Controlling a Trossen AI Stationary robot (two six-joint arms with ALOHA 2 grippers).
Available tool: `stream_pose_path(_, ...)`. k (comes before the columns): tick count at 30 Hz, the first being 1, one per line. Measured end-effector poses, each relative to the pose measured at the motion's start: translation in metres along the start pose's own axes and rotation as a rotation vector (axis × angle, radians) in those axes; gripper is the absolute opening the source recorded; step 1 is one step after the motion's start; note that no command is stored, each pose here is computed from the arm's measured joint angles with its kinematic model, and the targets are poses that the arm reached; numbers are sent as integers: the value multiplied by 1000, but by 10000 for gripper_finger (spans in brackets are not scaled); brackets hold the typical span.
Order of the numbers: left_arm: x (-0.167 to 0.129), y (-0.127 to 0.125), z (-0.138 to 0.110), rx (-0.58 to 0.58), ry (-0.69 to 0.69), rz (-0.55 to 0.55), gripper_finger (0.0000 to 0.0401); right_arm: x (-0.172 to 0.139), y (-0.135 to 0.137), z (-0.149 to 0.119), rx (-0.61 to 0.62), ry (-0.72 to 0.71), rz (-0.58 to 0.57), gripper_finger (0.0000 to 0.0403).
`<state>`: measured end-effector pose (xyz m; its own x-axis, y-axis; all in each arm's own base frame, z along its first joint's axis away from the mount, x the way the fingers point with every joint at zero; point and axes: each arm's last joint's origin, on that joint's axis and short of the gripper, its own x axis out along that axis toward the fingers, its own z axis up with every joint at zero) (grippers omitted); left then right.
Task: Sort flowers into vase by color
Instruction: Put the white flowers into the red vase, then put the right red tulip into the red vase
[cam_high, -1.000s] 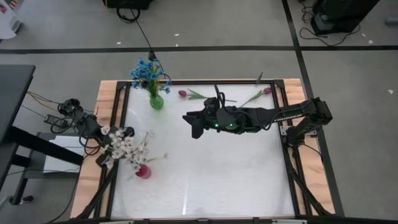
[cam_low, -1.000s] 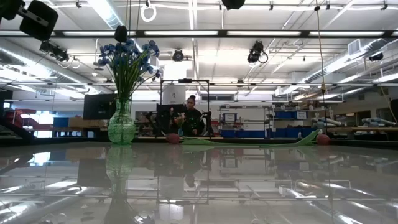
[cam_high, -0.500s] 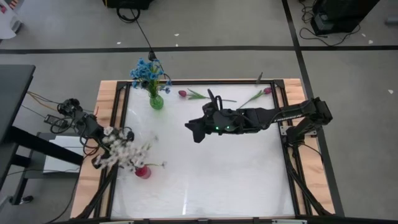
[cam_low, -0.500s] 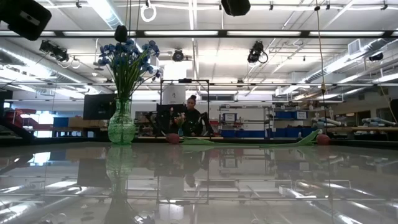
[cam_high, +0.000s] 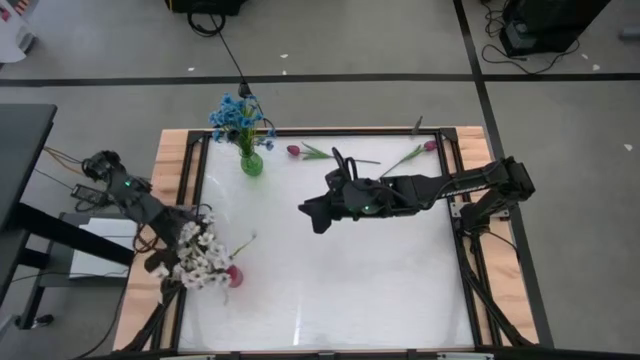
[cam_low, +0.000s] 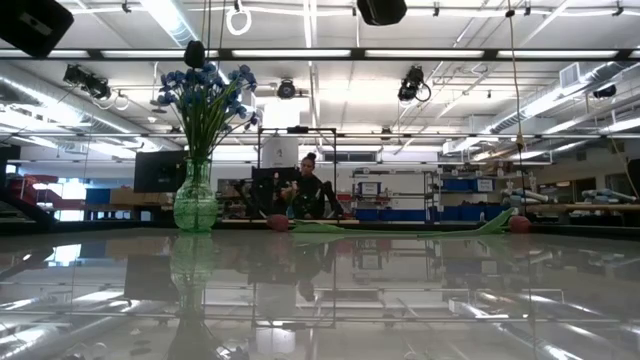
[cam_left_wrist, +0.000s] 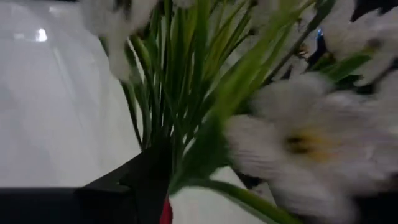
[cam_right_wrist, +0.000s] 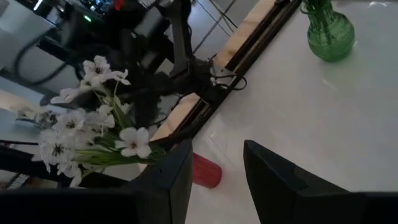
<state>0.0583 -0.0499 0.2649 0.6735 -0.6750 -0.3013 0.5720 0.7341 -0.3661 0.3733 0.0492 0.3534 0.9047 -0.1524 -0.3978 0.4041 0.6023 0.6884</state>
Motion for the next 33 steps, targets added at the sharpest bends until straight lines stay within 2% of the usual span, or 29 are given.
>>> stream_pose_path(4,-22,-5,9,-26,141,80,243,1,-8,-1,7,23,-66,152)
stream_pose_path(7,-37,-9,18,-33,222,165,236,1,-20,0,-21,49,-167,152)
stream_pose_path(12,-56,-13,32,-78,271,328,223,3,-47,11,-90,147,-320,151)
stream_pose_path(16,-74,-15,39,-175,291,467,207,5,-73,29,-157,208,-421,152)
stream_pose_path(19,-87,-17,45,-261,257,533,193,3,-101,44,-162,257,-562,151)
stream_pose_path(21,-94,-18,48,-334,211,567,183,-1,-124,55,-83,259,-677,151)
stream_pose_path(24,-105,-19,52,-469,119,644,169,-13,-166,69,168,256,-902,151)
stream_pose_path(27,-114,-17,53,-583,38,736,155,-22,-209,79,403,212,-1045,151)
stream_pose_path(29,-117,-16,52,-627,2,783,147,-27,-238,83,508,219,-1089,151)
stream_pose_path(33,-119,-15,54,-686,-93,842,136,-33,-289,89,656,181,-1082,151)
